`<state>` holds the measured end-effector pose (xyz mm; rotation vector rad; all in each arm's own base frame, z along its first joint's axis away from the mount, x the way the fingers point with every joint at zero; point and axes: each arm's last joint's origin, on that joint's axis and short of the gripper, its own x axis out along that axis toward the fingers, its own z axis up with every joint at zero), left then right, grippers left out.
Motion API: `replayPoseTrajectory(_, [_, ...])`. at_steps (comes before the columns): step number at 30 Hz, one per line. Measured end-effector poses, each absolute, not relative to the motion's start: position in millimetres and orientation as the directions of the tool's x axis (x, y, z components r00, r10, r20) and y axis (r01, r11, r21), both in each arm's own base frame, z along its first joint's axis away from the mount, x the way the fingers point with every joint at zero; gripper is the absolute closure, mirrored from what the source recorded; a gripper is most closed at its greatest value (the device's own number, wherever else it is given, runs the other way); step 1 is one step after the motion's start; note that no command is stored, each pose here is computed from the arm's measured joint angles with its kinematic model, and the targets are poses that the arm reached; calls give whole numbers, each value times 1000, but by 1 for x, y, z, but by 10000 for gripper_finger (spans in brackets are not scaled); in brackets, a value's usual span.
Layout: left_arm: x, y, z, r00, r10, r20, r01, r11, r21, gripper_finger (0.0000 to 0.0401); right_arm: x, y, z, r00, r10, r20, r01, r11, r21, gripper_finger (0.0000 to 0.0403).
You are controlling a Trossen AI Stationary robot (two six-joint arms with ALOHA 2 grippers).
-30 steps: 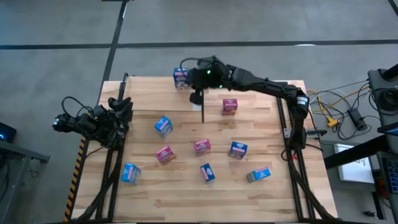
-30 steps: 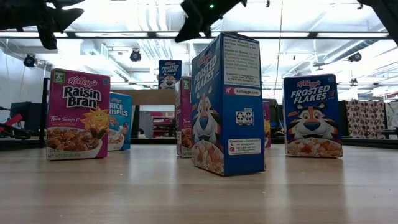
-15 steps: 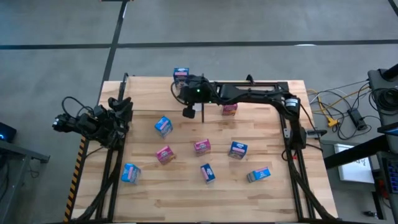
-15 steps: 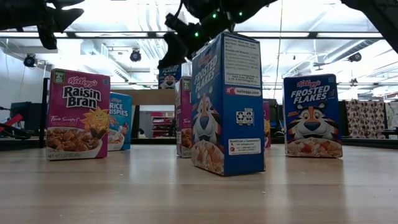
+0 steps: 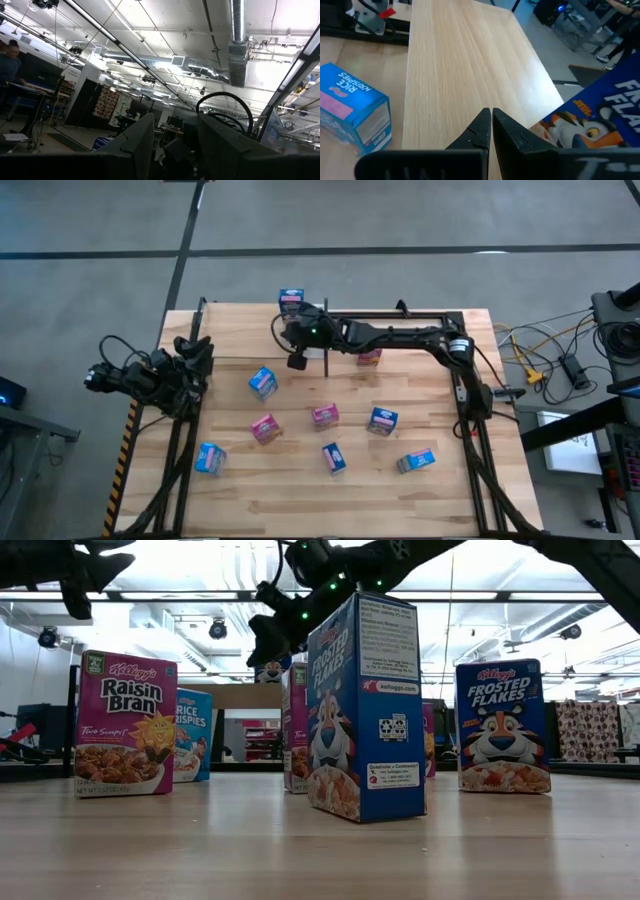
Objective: Stack cereal on shelf
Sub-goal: Put the top blue cereal box on the shelf
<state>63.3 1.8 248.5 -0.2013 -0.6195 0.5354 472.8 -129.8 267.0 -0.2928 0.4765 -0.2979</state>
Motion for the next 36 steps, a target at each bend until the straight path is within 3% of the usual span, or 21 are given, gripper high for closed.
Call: replayPoseTrajectory(36, [63,2,248,684,533,498,-416,846,-334,266,473,-156,261,830,-433,-350,325,888,-326,394])
